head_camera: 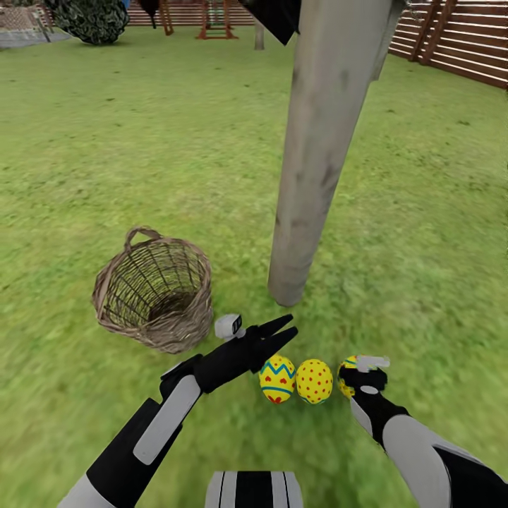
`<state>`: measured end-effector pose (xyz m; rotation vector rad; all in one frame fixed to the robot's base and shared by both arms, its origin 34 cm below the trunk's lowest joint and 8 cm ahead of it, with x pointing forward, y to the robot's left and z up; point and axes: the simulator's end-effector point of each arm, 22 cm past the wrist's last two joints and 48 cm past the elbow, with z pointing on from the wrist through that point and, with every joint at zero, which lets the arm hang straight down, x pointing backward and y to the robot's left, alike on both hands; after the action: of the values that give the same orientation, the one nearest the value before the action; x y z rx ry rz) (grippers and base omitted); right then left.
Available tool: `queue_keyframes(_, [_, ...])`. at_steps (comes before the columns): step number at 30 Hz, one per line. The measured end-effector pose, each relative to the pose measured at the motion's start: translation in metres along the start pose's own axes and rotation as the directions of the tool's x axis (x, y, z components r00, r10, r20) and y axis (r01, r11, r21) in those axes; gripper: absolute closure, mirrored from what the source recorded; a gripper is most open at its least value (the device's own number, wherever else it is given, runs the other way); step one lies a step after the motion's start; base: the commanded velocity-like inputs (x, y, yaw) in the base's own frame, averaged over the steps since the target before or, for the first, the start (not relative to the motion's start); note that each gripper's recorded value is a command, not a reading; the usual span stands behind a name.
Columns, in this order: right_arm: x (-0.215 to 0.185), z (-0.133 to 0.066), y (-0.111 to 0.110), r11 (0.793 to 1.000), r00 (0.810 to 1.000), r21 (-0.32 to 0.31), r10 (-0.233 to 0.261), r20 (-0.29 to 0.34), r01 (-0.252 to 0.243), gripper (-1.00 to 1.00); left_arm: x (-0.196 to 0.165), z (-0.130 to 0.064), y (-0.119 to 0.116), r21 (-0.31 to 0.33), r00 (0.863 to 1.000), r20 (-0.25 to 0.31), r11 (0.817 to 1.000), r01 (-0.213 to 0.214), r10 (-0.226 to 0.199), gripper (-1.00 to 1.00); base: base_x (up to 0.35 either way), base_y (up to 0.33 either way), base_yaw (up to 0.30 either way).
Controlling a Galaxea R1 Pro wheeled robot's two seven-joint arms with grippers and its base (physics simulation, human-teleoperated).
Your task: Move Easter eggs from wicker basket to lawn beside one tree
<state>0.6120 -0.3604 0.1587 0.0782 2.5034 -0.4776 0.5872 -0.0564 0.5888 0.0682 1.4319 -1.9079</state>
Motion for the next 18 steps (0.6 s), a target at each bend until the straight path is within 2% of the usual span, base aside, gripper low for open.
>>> queue_keyframes(4, [-0.021,-0.002,-0.007,1.000,0.999,0.012,0.012,0.034,-0.013,-1.00,-0.003,0.003,-0.008,0.009,1.000,-0.002,1.000,-0.014,0.014,-1.00,0.000,0.000,0.000])
queue_keyframes(9, [-0.026,-0.006,-0.016,1.000,1.000,0.026,0.003,-0.003,-0.003,-1.00,-0.006,0.006,-0.017,0.018,0.999,-0.004,0.999,-0.032,0.032,-1.00,0.000,0.000,0.000])
queue_keyframes(11, [-0.027,-0.007,-0.026,0.999,0.998,0.043,-0.007,-0.065,0.010,-1.00,-0.007,0.007,-0.021,0.021,0.999,-0.005,0.999,-0.039,0.039,-1.00,0.000,0.000,0.000])
queue_keyframes(14, [-0.047,-0.011,-0.044,0.997,0.994,0.073,0.001,-0.112,0.007,-1.00,-0.009,0.009,-0.023,0.011,0.999,-0.008,0.999,-0.050,0.050,-1.00,0.000,0.000,0.000])
queue_keyframes(16, [-0.033,-0.017,-0.034,1.000,0.976,0.004,-0.017,-0.217,0.018,-1.00,-0.009,0.009,-0.016,-0.024,0.999,-0.011,0.998,-0.052,0.052,-1.00,0.000,0.000,0.000])
queue_keyframes(18, [-0.035,-0.022,-0.029,0.999,0.965,-0.047,-0.022,-0.263,0.010,-1.00,-0.009,0.007,-0.010,-0.053,0.999,-0.012,0.997,-0.052,0.051,-1.00,0.000,0.000,0.000])
